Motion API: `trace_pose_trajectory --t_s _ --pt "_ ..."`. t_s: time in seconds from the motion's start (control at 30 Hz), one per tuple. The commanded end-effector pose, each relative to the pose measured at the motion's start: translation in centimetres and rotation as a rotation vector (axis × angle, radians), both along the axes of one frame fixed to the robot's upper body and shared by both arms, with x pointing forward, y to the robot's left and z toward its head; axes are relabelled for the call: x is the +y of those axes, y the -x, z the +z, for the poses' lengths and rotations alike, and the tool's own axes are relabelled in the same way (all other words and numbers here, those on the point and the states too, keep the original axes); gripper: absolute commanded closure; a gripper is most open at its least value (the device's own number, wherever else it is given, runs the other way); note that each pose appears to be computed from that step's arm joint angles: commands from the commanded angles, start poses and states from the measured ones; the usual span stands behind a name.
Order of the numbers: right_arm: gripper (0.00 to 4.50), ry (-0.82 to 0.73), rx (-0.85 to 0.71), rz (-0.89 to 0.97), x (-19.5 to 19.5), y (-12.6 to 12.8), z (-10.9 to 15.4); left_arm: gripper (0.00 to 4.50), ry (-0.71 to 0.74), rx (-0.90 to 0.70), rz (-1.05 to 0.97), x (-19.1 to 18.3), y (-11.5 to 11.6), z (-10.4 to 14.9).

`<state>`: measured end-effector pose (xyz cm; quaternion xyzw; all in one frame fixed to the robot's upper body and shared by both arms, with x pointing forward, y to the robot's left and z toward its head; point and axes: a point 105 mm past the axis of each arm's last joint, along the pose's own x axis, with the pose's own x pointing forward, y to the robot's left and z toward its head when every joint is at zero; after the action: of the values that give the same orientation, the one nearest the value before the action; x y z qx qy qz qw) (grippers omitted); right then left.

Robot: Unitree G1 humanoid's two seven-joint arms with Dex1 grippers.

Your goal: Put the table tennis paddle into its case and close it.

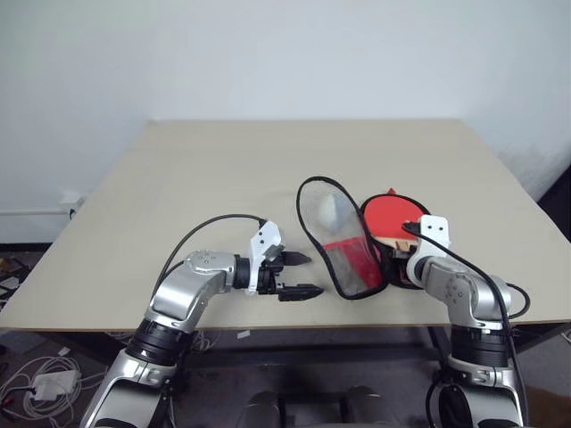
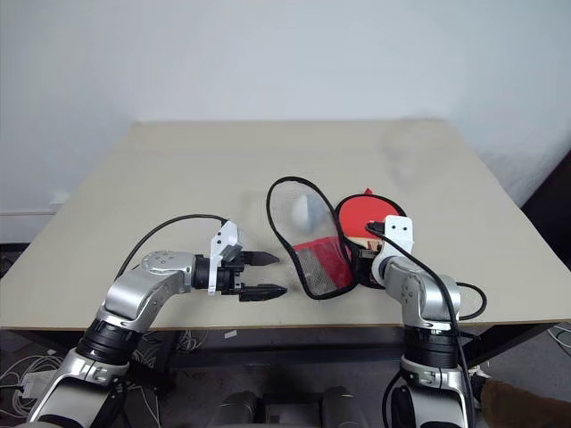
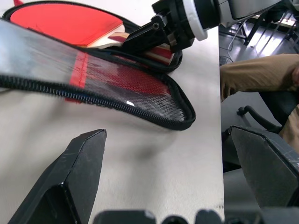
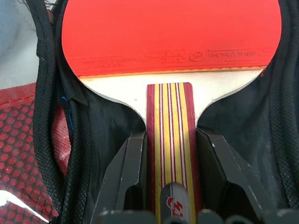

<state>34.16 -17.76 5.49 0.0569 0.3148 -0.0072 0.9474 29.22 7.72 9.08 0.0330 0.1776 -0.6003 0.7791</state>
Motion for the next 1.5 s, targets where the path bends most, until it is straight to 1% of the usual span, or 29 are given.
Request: trace_pose_trajectory --t_s 0.03,0.07,0.1,0.13,0.2,0.23,0.27,0.33,0.37,0.4,0.5,0.57,0.67,0.73,0.8,0.9,0.97,1.03,1.17,1.27,1.33,1.5 --pt "3.39 0.022 -0.024 -0.024 -1.1 0.0 0.5 0.00 0.015 -0.054 -0.027 -0.5 -0.1 1.5" --pt "3.39 0.020 -0.019 -0.009 -1.0 0.1 0.4 0.00 0.017 -0.055 -0.028 -0.5 -0.2 1.6" --pt "2.67 0.015 -0.013 0.009 -0.8 0.2 0.3 0.00 0.018 -0.056 -0.028 -0.4 -0.2 1.6" --pt "2.42 0.010 -0.012 0.026 -0.5 0.3 0.3 0.00 0.019 -0.057 -0.028 -0.4 -0.2 1.6" --pt "1.76 -0.002 -0.022 0.041 -0.1 0.3 0.5 0.00 0.020 -0.058 -0.028 -0.4 -0.3 1.6" --pt "1.35 -0.009 -0.032 0.041 0.0 0.3 0.6 0.00 0.021 -0.058 -0.028 -0.4 -0.3 1.6" --pt "1.08 -0.018 -0.042 0.053 0.2 0.2 0.8 0.00 0.022 -0.058 -0.028 -0.3 -0.3 1.6" --pt "0.36 -0.030 -0.071 0.084 0.6 0.2 1.3 0.00 0.023 -0.055 -0.027 -0.2 -0.4 1.5" --pt "0.03 -0.057 -0.104 0.114 1.0 0.2 2.1 0.00 0.019 -0.057 -0.024 0.0 -0.5 1.4" --pt "0.01 -0.087 -0.136 0.141 1.4 0.2 2.8 0.00 0.015 -0.060 -0.020 0.2 -0.6 1.3" --pt "0.01 -0.189 -0.301 0.238 1.9 0.3 6.6 0.00 -0.009 -0.057 -0.012 1.2 -1.0 1.0" --pt "0.01 -0.192 -0.425 0.333 2.1 0.8 9.4 0.00 -0.013 -0.049 0.007 2.4 -1.6 0.9" --pt "0.01 -0.184 -0.532 0.431 2.3 1.8 12.0 0.00 -0.046 -0.060 0.054 4.3 -2.7 0.6" --pt "0.01 -0.171 -0.559 0.437 1.8 1.9 12.6 0.00 -0.073 -0.054 0.076 5.5 -3.3 0.4" --pt "0.01 -0.149 -0.559 0.417 1.2 1.7 12.4 0.00 -0.095 -0.061 0.097 6.1 -3.9 0.2" --pt "0.01 -0.130 -0.587 0.395 0.9 1.3 12.7 0.00 -0.135 -0.096 0.120 6.0 -5.2 -0.7" --pt "0.01 -0.146 -0.628 0.380 0.8 1.0 13.5 0.00 -0.157 -0.127 0.113 5.2 -5.8 -1.3" --pt "0.01 -0.152 -0.650 0.386 0.8 0.9 14.0 0.00 -0.152 -0.153 0.104 3.6 -6.4 -1.7" --pt "0.01 -0.164 -0.704 0.426 1.1 1.1 15.2 0.00 -0.150 -0.233 0.092 -0.3 -7.8 -2.1" --pt "0.01 -0.170 -0.751 0.422 0.7 1.2 16.4 0.00 -0.058 -0.245 0.101 -4.8 -8.6 -0.8" --pt "0.01 -0.182 -0.780 0.408 0.4 1.4 17.0 0.00 -0.018 -0.251 0.072 -7.1 -8.3 -0.2" --pt "0.01 -0.251 -0.864 0.378 -0.1 2.1 18.5 0.00 0.075 -0.211 0.045 -10.9 -7.7 1.0"
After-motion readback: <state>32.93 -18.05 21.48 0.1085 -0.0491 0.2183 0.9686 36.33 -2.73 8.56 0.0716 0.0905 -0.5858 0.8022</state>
